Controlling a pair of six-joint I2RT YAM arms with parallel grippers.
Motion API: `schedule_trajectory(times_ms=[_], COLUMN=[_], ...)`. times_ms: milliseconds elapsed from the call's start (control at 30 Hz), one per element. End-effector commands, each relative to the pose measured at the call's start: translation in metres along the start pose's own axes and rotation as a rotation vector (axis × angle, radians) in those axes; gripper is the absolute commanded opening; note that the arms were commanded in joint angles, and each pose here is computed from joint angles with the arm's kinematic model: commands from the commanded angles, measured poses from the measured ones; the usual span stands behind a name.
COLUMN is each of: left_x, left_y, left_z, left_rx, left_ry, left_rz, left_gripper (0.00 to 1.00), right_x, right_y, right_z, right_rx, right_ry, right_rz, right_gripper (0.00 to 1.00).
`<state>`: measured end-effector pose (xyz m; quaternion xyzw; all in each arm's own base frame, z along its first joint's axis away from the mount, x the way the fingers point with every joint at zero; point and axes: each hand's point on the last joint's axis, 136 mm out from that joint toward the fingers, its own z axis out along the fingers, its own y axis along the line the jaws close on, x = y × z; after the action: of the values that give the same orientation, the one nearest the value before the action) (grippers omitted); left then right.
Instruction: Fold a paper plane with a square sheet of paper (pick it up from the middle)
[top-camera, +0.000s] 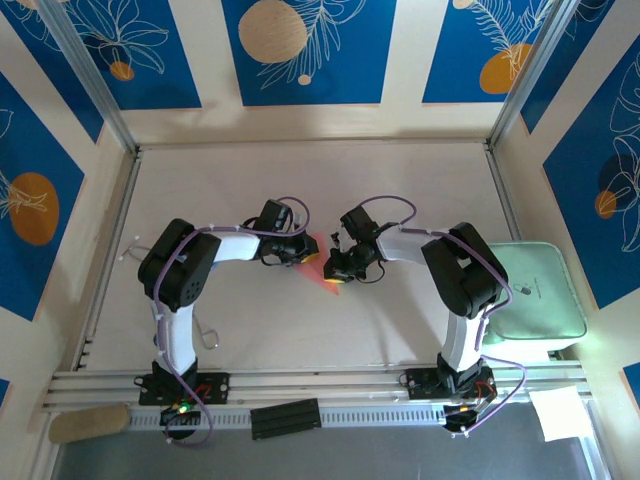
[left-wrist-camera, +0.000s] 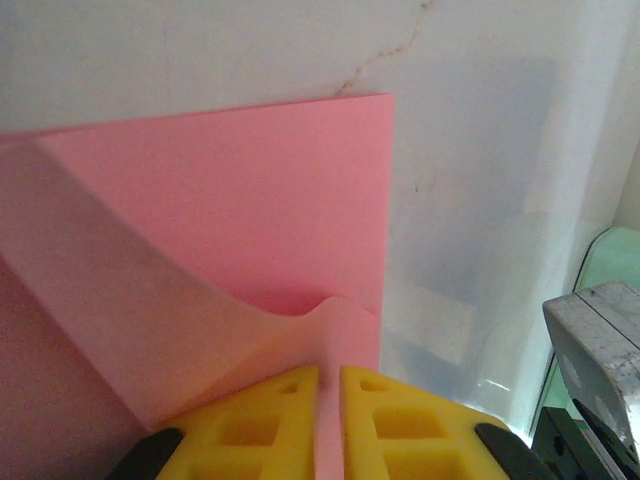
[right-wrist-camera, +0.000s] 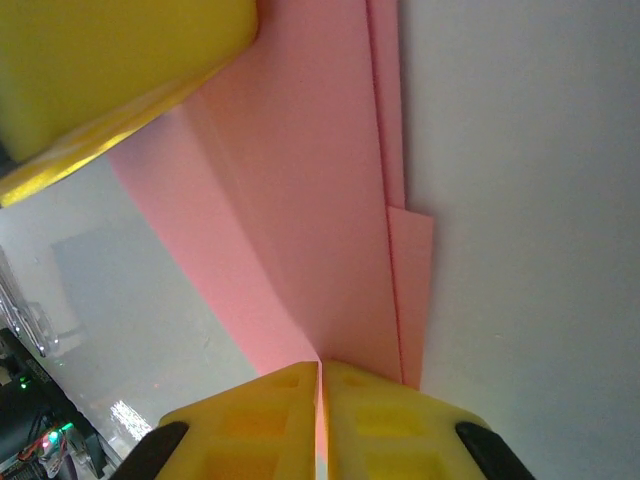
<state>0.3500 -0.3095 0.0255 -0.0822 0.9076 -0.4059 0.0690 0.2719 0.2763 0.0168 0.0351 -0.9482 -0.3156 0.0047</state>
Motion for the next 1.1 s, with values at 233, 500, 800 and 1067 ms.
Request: schedule_trajectory(times_ms=[233, 500, 800, 1067], left_x=[-0.006, 0.010, 0.008, -0.009], left_y=[-0.035, -0.022, 0.001, 0.034], left_z=[-0.033, -0.020, -0.003, -0.009], left_rx=[0.034, 0.043, -0.033, -0.150], left_ry=[-0.050, 0.002, 0.018, -0.006], left_rz=[0.115, 0.116, 0.120, 0.141], left_gripper=[0.17, 0.16, 0.16, 0.16], right_x=[0.030, 0.032, 0.037, 0.046], right_y=[-0.038, -0.037, -0.044, -0.059], right_z=[0.010, 0.009, 0.011, 0.011], right_rx=[0.132, 0.135, 0.161, 0.217], right_ry=[0.108, 0.124, 0.157, 0.192], right_rz=[0.039, 0.032, 0.031, 0.031], right_gripper=[0.11, 0.12, 0.11, 0.11])
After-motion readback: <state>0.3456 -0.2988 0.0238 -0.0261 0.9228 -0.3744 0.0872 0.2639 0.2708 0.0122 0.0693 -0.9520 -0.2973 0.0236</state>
